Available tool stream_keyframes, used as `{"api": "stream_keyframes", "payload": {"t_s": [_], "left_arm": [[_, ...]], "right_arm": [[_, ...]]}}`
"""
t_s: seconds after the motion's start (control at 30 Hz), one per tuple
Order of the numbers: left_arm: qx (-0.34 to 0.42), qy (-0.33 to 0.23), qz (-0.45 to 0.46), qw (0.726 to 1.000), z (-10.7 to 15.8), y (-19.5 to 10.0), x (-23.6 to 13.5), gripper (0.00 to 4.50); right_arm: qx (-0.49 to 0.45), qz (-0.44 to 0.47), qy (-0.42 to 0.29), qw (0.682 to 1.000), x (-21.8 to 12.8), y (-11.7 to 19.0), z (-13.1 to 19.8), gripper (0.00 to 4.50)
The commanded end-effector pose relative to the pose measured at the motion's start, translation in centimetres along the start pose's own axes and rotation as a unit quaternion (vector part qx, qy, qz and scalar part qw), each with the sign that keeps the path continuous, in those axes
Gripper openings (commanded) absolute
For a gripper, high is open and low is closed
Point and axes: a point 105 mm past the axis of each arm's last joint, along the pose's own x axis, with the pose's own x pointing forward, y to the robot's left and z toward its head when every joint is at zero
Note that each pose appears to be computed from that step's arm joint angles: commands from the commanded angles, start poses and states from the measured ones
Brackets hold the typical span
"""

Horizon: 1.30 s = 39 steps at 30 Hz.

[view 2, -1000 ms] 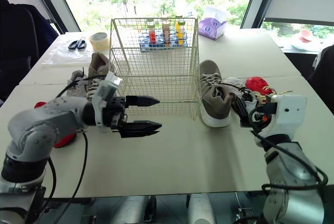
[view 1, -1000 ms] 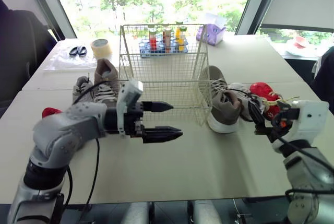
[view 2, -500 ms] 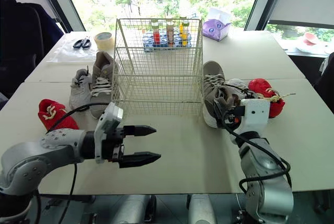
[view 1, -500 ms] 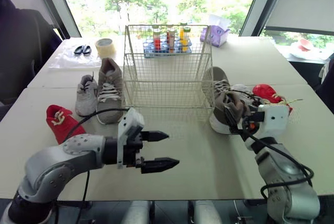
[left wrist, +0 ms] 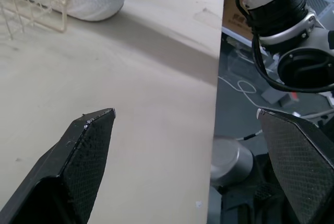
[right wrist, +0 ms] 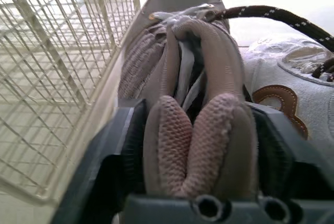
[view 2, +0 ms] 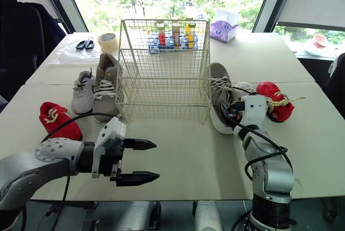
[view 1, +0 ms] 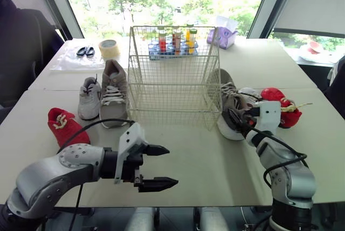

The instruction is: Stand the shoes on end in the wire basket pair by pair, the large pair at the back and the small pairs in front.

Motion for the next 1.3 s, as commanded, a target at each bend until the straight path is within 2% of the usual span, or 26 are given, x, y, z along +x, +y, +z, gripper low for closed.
{"api": "stream_keyframes", "payload": {"t_s": [0.03,0.13,0.17,0.3,0.37,0.4,0.47,0.53,0.73,0.8,0.87,0.97,1.1,1.3], "left_arm": [[0.016,-0.007,0.001,1.000,0.5,0.0,0.0,4.50],[0.016,-0.006,0.005,1.000,0.5,0.6,-0.3,4.50],[0.017,-0.007,0.005,1.000,0.6,0.7,-0.5,4.50],[0.016,-0.011,-0.015,1.000,2.1,0.7,-2.2,4.50],[0.020,-0.015,-0.015,1.000,3.9,1.5,-4.4,4.50],[0.022,-0.017,-0.012,1.000,4.5,1.9,-5.1,4.50],[0.030,-0.046,-0.003,0.998,7.0,3.1,-6.8,4.50],[0.037,-0.074,0.000,0.997,8.9,4.0,-7.6,4.50],[0.034,-0.164,0.008,0.986,13.3,6.1,-8.5,4.50],[0.021,-0.214,0.011,0.977,15.4,7.1,-9.6,4.50],[0.016,-0.270,0.033,0.962,18.4,8.8,-11.7,4.50],[0.001,-0.302,0.059,0.952,20.9,11.1,-13.1,4.50],[-0.007,-0.282,0.070,0.957,21.9,12.9,-13.0,4.50],[-0.001,-0.313,0.025,0.950,25.1,12.9,-12.6,4.50]], "right_arm": [[-0.005,-0.012,0.070,0.997,-0.3,-0.3,-3.6,1.54],[-0.015,-0.020,0.061,0.998,-0.4,-0.4,-3.4,0.62],[-0.023,-0.017,0.045,0.999,-0.3,-0.4,-2.7,0.45],[-0.071,-0.018,-0.047,0.996,-0.1,-1.5,2.9,0.45],[-0.076,-0.030,-0.122,0.989,-0.2,-2.6,8.4,0.45],[-0.076,-0.033,-0.144,0.986,-0.3,-2.9,10.0,0.45],[-0.087,-0.028,-0.205,0.974,-1.2,-3.1,14.8,0.45],[-0.101,-0.024,-0.242,0.965,-2.1,-3.0,17.7,0.45],[-0.154,-0.020,-0.312,0.937,-4.7,-2.6,23.3,0.45],[-0.193,0.013,-0.336,0.922,-5.5,-1.4,25.1,0.45],[-0.258,0.089,-0.366,0.890,-7.1,0.8,27.6,0.45],[-0.317,0.148,-0.385,0.854,-8.3,2.5,29.8,0.45],[-0.356,0.194,-0.400,0.822,-8.8,4.1,31.2,0.45],[-0.379,0.276,-0.410,0.782,-9.3,7.4,30.7,0.45]]}}
